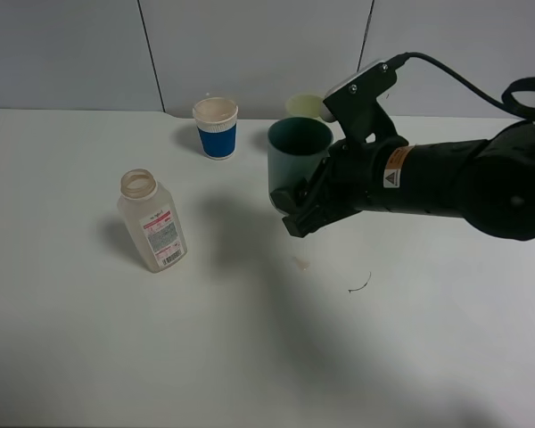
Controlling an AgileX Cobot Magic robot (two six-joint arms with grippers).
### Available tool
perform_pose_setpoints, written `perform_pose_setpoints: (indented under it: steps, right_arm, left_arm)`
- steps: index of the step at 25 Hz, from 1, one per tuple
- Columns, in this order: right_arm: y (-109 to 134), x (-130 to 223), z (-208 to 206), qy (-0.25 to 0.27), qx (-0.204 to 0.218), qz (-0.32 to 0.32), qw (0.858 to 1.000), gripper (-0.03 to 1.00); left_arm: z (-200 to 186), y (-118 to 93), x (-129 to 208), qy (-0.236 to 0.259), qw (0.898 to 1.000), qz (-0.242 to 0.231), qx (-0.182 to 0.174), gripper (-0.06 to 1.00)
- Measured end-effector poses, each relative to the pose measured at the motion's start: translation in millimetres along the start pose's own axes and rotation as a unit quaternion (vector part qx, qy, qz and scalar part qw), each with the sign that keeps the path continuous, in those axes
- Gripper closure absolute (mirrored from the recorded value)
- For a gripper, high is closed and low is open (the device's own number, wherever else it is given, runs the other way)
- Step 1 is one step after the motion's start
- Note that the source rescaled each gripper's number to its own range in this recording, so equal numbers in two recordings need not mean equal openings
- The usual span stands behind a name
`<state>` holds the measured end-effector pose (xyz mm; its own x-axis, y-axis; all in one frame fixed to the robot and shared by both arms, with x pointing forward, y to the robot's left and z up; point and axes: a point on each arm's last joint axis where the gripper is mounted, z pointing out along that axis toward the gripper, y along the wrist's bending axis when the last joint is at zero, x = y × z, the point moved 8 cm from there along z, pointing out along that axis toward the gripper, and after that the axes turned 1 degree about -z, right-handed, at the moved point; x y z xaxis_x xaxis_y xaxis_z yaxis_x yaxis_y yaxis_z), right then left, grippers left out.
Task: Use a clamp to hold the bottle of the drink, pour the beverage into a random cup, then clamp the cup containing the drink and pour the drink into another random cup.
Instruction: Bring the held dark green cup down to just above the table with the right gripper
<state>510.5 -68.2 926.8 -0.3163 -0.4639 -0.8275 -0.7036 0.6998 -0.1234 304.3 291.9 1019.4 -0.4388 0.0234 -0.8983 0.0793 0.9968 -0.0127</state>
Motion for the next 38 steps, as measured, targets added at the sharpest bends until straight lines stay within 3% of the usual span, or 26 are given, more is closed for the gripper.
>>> perform_pose_setpoints:
  steps: [19,29,38]
  right_arm:
    - [-14,85,-26,0.017,0.074,0.048,0.996,0.94]
    - [-25,105,-38,0.013,0.116,0.079,0.990,0.94]
    - [-25,142,-18,0.070,0.126,0.069,0.987,0.94]
  left_arm:
    - [0,0,0,0.000,1.000,0.000,0.000,-0.06]
    - [0,0,0,0.000,1.000,0.000,0.000,-0.06]
    - [0,0,0,0.000,1.000,0.000,0.000,-0.06]
